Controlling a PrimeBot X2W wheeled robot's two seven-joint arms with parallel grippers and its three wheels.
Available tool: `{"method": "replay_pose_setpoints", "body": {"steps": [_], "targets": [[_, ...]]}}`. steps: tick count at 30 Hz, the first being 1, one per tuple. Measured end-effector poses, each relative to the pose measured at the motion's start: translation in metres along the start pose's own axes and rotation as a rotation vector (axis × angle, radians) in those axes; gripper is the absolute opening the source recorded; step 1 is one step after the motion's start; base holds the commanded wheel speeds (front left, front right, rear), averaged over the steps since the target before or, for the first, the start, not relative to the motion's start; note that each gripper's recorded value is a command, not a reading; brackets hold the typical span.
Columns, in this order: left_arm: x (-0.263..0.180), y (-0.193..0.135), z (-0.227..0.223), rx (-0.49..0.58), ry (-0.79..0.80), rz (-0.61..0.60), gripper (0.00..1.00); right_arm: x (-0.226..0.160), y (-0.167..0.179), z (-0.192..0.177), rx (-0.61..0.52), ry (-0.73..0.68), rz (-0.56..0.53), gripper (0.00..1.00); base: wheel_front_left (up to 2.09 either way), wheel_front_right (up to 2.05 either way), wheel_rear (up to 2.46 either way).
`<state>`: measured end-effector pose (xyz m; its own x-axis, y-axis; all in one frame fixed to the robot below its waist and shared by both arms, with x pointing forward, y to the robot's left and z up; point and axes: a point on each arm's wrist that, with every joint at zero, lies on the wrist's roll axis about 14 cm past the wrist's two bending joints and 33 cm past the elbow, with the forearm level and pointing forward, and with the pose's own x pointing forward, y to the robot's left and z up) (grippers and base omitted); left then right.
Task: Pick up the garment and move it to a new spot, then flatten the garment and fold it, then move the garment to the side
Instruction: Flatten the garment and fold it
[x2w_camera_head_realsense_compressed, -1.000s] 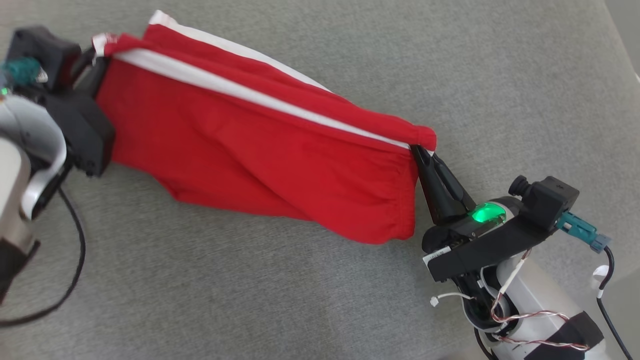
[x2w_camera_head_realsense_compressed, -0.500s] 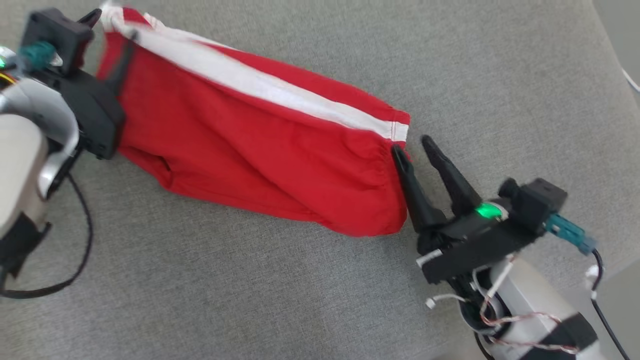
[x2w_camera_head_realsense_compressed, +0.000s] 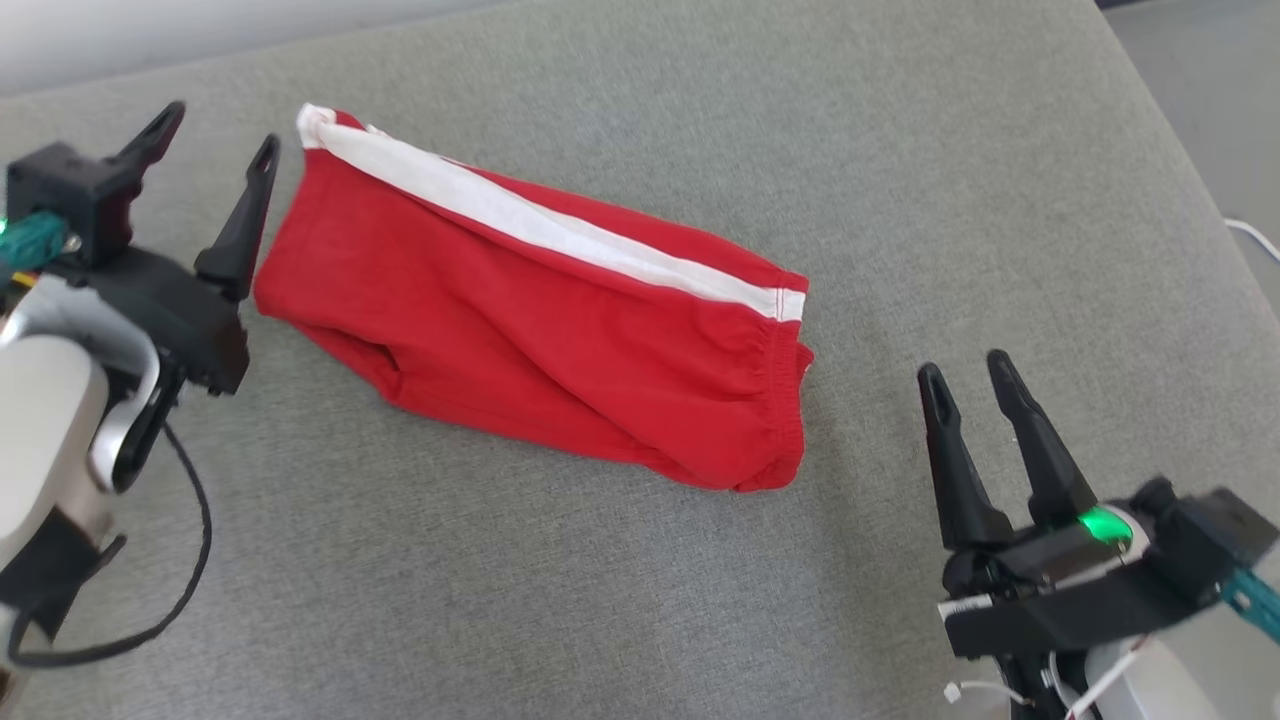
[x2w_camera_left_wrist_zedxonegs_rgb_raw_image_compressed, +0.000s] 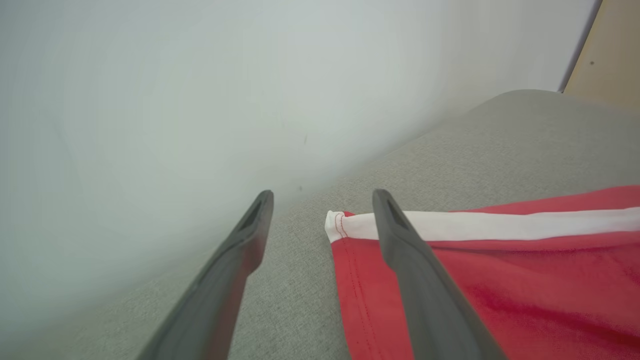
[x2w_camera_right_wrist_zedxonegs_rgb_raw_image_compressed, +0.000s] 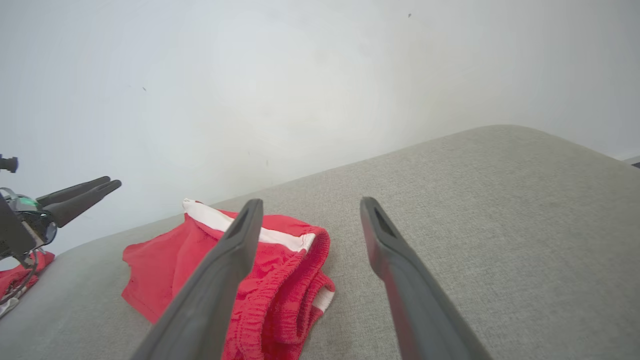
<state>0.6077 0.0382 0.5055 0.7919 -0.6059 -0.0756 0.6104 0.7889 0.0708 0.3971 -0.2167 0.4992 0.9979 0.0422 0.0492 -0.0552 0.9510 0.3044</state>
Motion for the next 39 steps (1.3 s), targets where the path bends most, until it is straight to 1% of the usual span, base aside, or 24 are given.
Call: {"method": "replay_pose_setpoints", "body": {"steps": [3,5,6,8,10,11,16,21,29,31,32,34,39], "targets": [[-0.013,0.006,0.005,0.005,-0.009,0.026,1.00,-0.007,0.004,0.010,-0.011,-0.042,-0.012,1.00,0.00,0.00,0.00],[-0.020,0.009,0.005,0.008,-0.005,0.037,1.00,-0.011,0.004,0.015,0.009,-0.070,-0.036,1.00,0.00,0.00,0.00],[-0.023,0.010,0.005,0.010,-0.001,0.041,1.00,-0.014,0.005,0.015,0.019,-0.077,-0.046,1.00,0.00,0.00,0.00],[-0.028,0.010,0.001,0.015,0.022,0.040,1.00,-0.019,0.008,0.014,-0.001,-0.075,-0.049,1.00,0.00,0.00,0.00],[-0.030,0.008,-0.005,0.021,0.053,0.029,1.00,-0.024,0.009,0.010,0.023,-0.072,-0.069,1.00,0.00,0.00,0.00],[-0.030,0.005,-0.008,0.027,0.075,0.010,1.00,-0.029,0.009,0.004,0.038,-0.058,-0.084,1.00,0.00,0.00,0.00],[-0.029,-0.002,-0.032,0.024,0.190,-0.025,1.00,-0.030,0.011,0.000,0.041,-0.049,-0.089,1.00,0.00,0.00,0.00],[-0.030,-0.006,-0.069,0.016,0.357,-0.047,1.00,-0.028,0.010,-0.001,0.038,-0.047,-0.095,1.00,0.00,0.00,0.00],[-0.028,-0.018,-0.105,0.011,0.537,-0.096,1.00,-0.030,0.002,-0.006,0.032,-0.028,-0.128,1.00,0.00,0.00,0.00],[-0.026,-0.020,-0.108,0.006,0.559,-0.104,1.00,-0.030,0.001,-0.006,0.031,-0.027,-0.132,1.00,0.00,0.00,0.00],[-0.027,-0.021,-0.110,0.003,0.573,-0.110,0.90,-0.030,0.000,-0.006,0.030,-0.028,-0.134,1.00,0.00,0.00,0.00],[-0.027,-0.024,-0.111,-0.004,0.588,-0.119,0.00,-0.030,0.000,-0.006,0.030,-0.027,-0.136,1.00,0.00,0.00,0.00],[-0.029,-0.037,-0.106,-0.023,0.590,-0.147,0.00,-0.028,0.003,-0.005,0.024,-0.032,-0.122,1.00,0.00,0.00,0.00]]}}
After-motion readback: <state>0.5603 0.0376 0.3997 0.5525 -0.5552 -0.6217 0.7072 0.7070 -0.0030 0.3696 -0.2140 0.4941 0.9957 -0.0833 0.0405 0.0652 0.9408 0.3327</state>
